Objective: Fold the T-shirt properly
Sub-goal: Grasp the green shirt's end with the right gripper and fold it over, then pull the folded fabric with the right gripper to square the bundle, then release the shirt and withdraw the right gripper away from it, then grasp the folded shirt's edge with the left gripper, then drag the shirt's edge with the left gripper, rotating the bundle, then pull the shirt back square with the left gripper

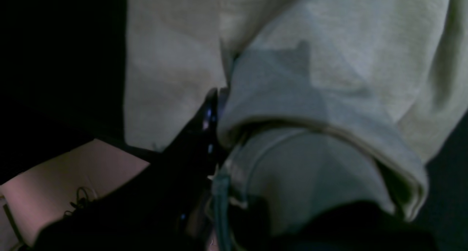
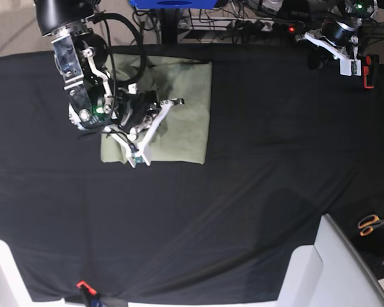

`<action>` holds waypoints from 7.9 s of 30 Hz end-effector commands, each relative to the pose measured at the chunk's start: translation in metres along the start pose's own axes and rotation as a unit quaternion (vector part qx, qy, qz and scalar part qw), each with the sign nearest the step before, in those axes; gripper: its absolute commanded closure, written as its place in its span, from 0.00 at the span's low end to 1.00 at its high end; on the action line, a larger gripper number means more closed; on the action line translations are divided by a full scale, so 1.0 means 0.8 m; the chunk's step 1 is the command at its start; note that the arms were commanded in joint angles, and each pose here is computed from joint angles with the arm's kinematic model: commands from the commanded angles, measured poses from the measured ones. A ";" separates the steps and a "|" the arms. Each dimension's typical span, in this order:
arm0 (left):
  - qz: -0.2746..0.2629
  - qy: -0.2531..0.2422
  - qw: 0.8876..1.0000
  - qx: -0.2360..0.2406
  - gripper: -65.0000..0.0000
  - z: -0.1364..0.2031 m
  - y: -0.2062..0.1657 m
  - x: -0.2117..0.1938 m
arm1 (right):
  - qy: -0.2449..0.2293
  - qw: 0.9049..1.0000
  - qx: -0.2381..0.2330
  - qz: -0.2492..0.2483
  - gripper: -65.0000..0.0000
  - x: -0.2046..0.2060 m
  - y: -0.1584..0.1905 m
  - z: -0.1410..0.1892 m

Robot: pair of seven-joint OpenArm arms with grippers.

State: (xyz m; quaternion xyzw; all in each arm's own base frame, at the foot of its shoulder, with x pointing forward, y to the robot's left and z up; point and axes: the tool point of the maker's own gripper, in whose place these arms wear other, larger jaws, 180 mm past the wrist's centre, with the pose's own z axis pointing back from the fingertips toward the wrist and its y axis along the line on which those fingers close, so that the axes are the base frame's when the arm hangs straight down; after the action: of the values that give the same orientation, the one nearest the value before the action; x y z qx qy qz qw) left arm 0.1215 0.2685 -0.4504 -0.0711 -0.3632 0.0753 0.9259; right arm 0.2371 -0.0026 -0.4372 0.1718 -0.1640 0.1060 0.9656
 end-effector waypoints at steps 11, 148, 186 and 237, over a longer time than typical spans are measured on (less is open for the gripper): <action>-0.005 -0.015 1.000 -0.002 1.00 0.005 0.003 0.010 | -0.021 0.999 0.024 -0.007 0.44 0.022 0.024 -0.008; 0.004 0.024 0.929 -0.369 0.00 -0.118 -0.295 0.047 | -0.108 0.984 -0.144 -0.013 1.00 -0.050 -0.190 0.092; -0.354 0.191 0.870 -0.285 1.00 -0.188 -0.282 0.102 | -0.105 0.983 -0.148 -0.029 1.00 -0.062 -0.195 0.095; -0.746 0.003 0.623 -0.236 1.00 -0.202 -0.434 0.112 | -0.087 0.983 -0.148 -0.065 1.00 -0.069 -0.207 0.070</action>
State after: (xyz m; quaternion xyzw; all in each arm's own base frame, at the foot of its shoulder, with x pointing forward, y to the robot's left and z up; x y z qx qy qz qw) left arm 0.3172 -0.0561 -0.4577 0.0107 -0.2712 -0.7327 0.6240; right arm 0.2057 -0.1797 -0.4637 0.0478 -0.2329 0.0018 0.9713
